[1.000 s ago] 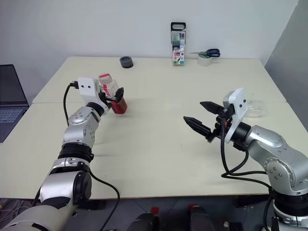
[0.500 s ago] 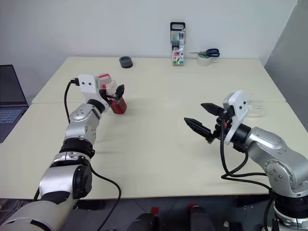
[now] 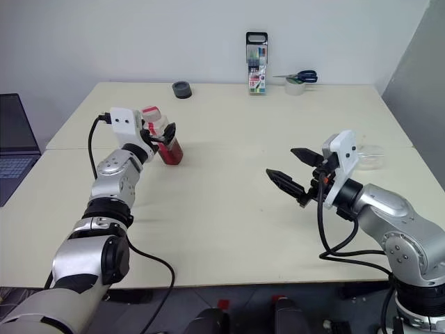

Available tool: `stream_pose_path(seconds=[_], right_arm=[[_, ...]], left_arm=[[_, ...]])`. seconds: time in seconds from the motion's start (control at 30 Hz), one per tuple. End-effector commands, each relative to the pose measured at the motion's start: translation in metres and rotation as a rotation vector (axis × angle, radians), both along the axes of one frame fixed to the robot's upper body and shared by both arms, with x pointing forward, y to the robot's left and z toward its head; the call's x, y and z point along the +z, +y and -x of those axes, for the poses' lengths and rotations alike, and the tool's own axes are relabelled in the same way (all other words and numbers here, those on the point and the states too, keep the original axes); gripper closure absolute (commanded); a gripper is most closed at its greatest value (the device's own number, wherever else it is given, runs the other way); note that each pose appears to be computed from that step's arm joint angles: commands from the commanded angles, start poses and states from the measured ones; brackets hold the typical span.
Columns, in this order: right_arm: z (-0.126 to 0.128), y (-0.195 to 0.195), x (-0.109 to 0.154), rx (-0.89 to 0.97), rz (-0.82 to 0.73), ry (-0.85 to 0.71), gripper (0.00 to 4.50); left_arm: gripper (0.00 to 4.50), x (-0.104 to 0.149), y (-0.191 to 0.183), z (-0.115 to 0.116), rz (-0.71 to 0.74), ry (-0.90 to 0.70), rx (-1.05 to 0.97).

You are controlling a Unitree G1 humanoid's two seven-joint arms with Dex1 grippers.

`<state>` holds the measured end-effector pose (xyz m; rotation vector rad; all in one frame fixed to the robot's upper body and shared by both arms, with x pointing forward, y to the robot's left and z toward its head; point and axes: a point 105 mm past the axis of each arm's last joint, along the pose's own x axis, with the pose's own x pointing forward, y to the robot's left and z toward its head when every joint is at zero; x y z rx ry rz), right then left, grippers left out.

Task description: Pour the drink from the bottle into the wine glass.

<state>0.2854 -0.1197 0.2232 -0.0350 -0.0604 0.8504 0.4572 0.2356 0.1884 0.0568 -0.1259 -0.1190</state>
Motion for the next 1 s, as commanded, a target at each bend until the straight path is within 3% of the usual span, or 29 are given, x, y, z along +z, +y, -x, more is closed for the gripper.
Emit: stream_pose_path(seconds=[0.03,0.07,0.17,0.33,0.4,0.73,1.0], right_arm=[[0.005,0.001,0.014,0.004,-0.015,-0.063,0.0],[0.004,0.001,0.014,0.003,-0.015,-0.063,0.0],[0.004,0.0,0.015,-0.003,-0.018,-0.066,0.0],[0.004,-0.001,0.015,-0.012,-0.021,-0.065,0.0],[0.004,-0.001,0.015,-0.012,-0.021,-0.065,0.0],[0.001,0.0,0.014,-0.02,-0.025,-0.07,0.0],[-0.009,0.004,0.028,-0.049,-0.011,-0.119,0.0]], left_arm=[[0.01,0.022,0.0,-0.001,-0.019,-0.063,-0.006],[0.01,0.022,0.0,-0.001,-0.018,-0.061,-0.008],[0.59,0.021,0.001,-0.001,-0.015,-0.061,-0.011],[2.15,0.015,0.003,0.0,-0.019,-0.048,-0.008],[2.53,0.013,0.005,0.001,-0.02,-0.045,-0.004],[2.53,0.019,0.006,0.003,-0.019,-0.062,0.005],[2.53,0.044,-0.039,0.009,-0.071,-0.087,-0.204]])
